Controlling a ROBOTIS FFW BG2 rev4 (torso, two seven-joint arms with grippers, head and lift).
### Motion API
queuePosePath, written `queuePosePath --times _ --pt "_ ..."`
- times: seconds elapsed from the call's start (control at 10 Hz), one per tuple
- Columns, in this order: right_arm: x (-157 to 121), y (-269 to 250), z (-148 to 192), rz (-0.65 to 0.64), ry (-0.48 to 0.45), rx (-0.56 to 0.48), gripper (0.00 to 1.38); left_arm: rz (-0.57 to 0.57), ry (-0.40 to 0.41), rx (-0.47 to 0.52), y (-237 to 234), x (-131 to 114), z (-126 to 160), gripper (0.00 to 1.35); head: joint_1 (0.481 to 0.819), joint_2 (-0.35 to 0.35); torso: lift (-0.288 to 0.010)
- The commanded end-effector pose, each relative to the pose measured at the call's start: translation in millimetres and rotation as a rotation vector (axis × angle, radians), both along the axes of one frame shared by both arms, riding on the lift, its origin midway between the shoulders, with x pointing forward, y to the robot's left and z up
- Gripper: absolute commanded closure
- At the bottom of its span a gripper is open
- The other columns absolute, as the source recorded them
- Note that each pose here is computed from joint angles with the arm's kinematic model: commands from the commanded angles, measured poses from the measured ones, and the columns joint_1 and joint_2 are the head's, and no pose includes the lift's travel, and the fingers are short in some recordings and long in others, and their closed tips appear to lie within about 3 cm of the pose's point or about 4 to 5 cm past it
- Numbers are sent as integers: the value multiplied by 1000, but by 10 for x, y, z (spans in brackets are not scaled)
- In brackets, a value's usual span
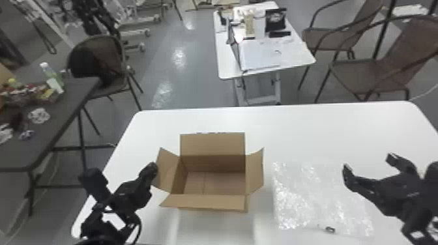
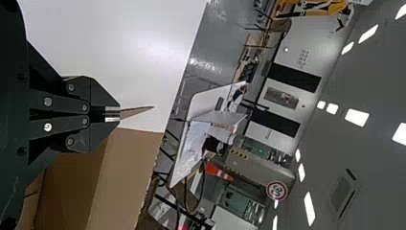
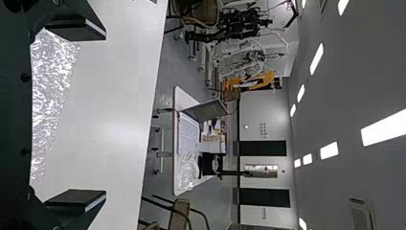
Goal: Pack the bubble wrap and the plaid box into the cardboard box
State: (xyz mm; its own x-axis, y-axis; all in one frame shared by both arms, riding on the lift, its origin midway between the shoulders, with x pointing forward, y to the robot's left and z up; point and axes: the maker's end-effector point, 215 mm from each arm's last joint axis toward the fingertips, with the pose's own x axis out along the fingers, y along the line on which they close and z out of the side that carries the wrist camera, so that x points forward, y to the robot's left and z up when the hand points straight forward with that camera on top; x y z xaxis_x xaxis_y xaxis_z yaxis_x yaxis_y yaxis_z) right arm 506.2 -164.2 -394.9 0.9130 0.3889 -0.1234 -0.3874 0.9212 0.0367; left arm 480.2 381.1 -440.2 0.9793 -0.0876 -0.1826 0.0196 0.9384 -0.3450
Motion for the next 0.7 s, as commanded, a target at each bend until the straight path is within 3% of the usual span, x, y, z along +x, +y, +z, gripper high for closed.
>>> queuePosePath --times 0.0,0.2,0.6 --pt "127 106 -80 10 43 3 130 -6 1 -5 -46 12 -8 1171 695 240 -18" --pt "303 249 -372 17 192 16 131 -12 1 -4 -80 36 -8 1171 695 242 -18" --pt "360 203 -540 -52 512 -163 127 -22 7 7 -120 49 -23 1171 695 243 -18"
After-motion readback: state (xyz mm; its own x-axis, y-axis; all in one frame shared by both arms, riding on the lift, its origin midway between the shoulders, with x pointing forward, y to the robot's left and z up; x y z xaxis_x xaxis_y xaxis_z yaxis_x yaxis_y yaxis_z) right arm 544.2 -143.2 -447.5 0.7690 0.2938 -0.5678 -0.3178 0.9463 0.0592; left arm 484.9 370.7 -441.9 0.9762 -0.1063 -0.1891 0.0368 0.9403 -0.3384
